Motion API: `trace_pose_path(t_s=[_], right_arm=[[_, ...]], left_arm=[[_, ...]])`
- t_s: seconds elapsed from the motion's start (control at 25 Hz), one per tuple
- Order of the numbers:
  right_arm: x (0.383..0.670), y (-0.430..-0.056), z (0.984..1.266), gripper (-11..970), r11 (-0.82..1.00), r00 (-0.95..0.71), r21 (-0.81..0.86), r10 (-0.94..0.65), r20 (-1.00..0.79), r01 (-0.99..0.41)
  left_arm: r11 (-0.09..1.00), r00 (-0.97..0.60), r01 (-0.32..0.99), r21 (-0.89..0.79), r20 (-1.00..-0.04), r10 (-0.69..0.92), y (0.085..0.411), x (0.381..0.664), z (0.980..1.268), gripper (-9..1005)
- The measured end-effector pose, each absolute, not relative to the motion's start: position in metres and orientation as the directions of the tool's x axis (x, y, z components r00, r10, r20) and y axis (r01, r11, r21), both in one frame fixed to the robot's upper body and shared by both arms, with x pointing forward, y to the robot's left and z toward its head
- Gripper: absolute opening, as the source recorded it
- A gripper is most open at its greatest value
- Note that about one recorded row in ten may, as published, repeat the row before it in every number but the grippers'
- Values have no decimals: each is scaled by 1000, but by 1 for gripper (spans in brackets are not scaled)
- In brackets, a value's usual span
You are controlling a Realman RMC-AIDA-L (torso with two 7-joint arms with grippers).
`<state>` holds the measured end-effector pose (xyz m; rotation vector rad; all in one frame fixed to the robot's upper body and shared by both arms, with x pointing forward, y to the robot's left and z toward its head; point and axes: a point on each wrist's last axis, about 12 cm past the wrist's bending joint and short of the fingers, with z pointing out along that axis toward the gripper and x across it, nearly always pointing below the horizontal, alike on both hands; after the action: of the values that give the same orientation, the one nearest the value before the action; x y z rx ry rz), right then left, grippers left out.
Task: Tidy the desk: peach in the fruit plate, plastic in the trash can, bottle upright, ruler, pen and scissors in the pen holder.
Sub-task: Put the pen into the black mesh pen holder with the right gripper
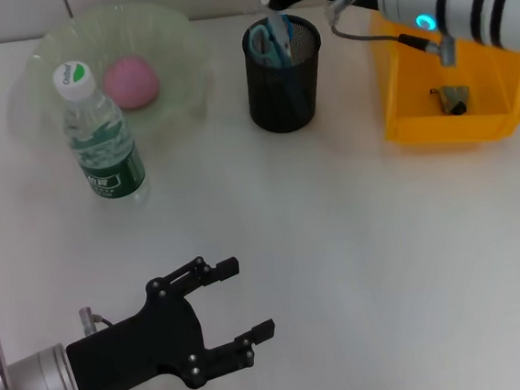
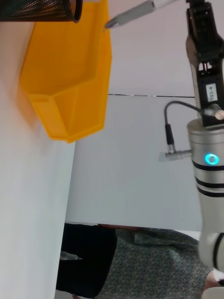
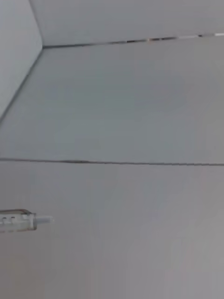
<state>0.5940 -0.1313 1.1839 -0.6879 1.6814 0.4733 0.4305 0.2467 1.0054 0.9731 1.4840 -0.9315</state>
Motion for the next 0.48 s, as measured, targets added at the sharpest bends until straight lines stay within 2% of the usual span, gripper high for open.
trace_pose_path(t_s=[0.2,0.48], right_arm=[[587,-113,1159,135,771,-28,-188,-257,-966,-608],[581,-102,1144,135,805,23,-246,-278,-960,-539]], left_arm=[[359,-84,932,-47,-993,88,246,431,1006,801],[355,-91,933,-54,-992,87,245,432,1006,801]])
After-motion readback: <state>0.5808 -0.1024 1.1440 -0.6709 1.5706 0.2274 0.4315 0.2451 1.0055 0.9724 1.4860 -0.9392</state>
